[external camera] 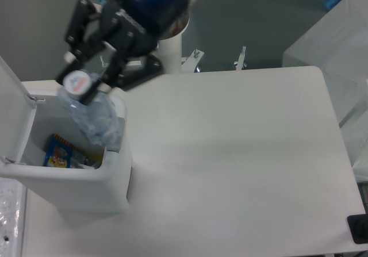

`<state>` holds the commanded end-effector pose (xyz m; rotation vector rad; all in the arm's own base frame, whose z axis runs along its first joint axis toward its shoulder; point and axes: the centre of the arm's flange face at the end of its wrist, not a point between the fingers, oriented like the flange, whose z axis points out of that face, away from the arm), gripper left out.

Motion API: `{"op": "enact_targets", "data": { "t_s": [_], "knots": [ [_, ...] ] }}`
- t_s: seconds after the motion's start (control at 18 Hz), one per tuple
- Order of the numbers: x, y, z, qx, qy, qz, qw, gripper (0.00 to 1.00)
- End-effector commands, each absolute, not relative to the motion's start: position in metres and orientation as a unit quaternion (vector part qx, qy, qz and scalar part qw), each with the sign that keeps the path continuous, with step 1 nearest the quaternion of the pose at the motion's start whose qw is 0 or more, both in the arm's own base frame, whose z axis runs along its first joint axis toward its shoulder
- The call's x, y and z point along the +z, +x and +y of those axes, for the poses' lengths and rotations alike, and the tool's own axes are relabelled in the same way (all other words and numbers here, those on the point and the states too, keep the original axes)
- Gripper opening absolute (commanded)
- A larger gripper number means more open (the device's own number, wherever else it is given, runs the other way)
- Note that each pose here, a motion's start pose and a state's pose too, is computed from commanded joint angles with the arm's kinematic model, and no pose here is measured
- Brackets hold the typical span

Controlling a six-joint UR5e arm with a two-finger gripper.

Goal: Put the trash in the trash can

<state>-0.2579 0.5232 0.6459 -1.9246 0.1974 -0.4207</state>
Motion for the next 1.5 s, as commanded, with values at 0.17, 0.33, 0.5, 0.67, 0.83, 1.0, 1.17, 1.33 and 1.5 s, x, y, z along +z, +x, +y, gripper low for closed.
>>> {"op": "enact_targets", "data": {
  "t_s": [0.17,0.33,0.5,0.67,0.83,1.0,1.17,1.33,1.5],
  "knots": [
    [0.621,-0.239,0.524,-0.179,-0.812,0.109,0.544,0.0],
    [0.604,-0.238,0.525,-0.184,-0.815,0.112,0.538,0.0],
    [0.586,-0.243,0.532,-0.18,-0.815,0.123,0.536,0.03],
    [0.573,-0.253,0.541,-0.178,-0.816,0.124,0.536,0.14],
    [0.56,-0.254,0.543,-0.17,-0.814,0.144,0.536,1.0],
    [0.549,-0.254,0.542,-0.174,-0.817,0.142,0.532,1.0],
    [0.54,-0.278,0.529,-0.166,-0.826,0.114,0.527,1.0],
    [0.524,-0.332,0.501,-0.121,-0.852,0.06,0.507,1.0],
    [0.503,-0.384,0.476,-0.093,-0.868,0.014,0.488,1.0]
  ]
}}
